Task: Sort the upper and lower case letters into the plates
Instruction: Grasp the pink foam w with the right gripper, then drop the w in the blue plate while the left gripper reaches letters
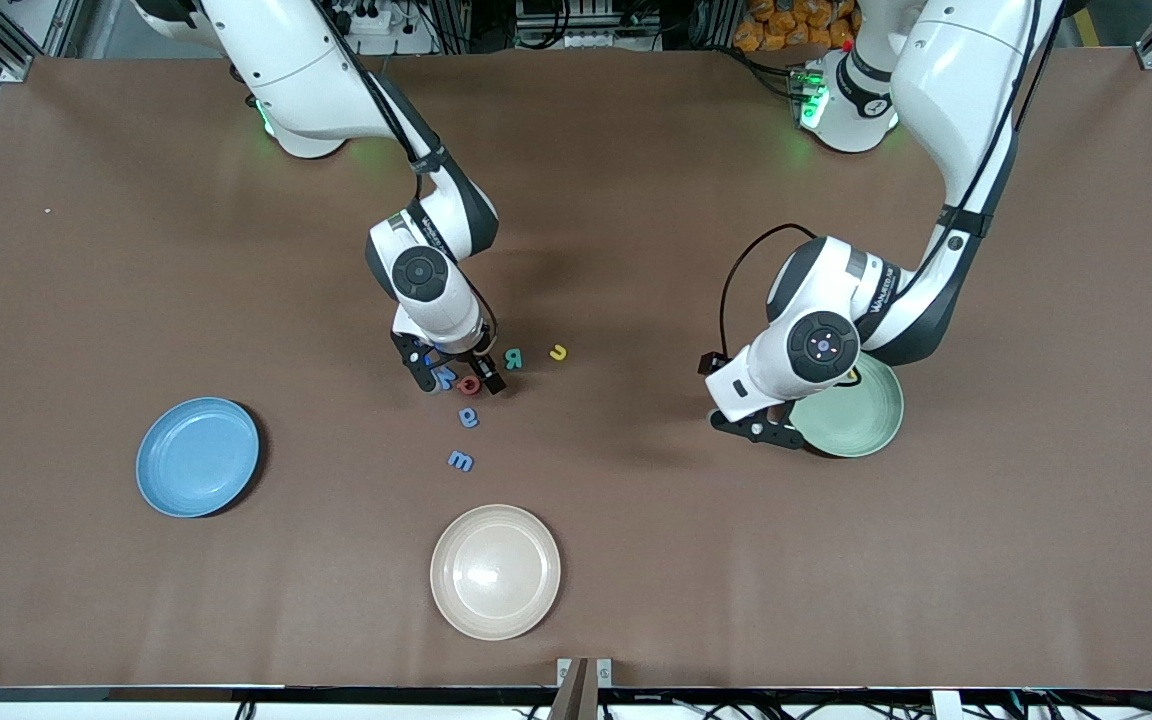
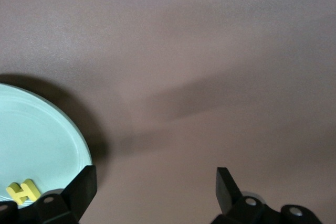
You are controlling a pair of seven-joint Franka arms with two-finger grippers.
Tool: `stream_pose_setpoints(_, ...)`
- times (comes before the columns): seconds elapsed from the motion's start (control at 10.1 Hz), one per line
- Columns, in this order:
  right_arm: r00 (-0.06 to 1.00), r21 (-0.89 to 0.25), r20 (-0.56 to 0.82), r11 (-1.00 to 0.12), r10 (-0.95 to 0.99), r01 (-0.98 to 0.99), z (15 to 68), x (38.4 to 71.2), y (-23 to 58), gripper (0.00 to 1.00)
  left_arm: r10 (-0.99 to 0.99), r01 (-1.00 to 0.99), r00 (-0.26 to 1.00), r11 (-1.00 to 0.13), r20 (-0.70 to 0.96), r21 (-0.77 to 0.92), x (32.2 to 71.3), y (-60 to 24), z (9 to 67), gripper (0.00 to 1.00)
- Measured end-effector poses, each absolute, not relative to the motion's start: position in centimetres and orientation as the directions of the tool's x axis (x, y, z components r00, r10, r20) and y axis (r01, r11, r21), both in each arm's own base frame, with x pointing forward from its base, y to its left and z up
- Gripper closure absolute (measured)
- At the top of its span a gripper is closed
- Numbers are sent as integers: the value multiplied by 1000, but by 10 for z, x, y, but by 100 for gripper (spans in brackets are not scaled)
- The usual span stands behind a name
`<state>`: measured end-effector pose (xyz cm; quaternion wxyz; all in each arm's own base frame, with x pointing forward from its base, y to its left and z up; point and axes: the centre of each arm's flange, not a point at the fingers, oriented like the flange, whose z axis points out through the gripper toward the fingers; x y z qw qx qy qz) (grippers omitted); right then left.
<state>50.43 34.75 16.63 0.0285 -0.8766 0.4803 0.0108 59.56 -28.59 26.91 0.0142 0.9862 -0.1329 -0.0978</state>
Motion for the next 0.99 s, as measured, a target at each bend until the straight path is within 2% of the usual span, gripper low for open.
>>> stream_pose_setpoints(0.1,538,-42,-46,-536,-842,-843,166,506,348,1,-265,-259,945,-964,-191,54,596,-286,268,0)
stream_pose_setpoints(0.3,538,-56,-47,-535,-842,-843,171,510,351,27,-264,-259,945,-964,-191,54,596,-286,267,0)
stream_pose_setpoints(0.4,538,-65,-47,-535,-842,-842,174,513,353,44,-265,-259,945,-964,-191,55,597,-286,267,0)
stream_pose_setpoints(0.59,538,-75,-47,-534,-842,-842,179,516,355,71,-269,-262,945,-963,-186,59,599,-291,266,0)
stream_pose_setpoints(0.99,535,-87,-46,-530,-844,-844,188,523,355,72,-269,-262,947,-963,-176,65,602,-300,268,0)
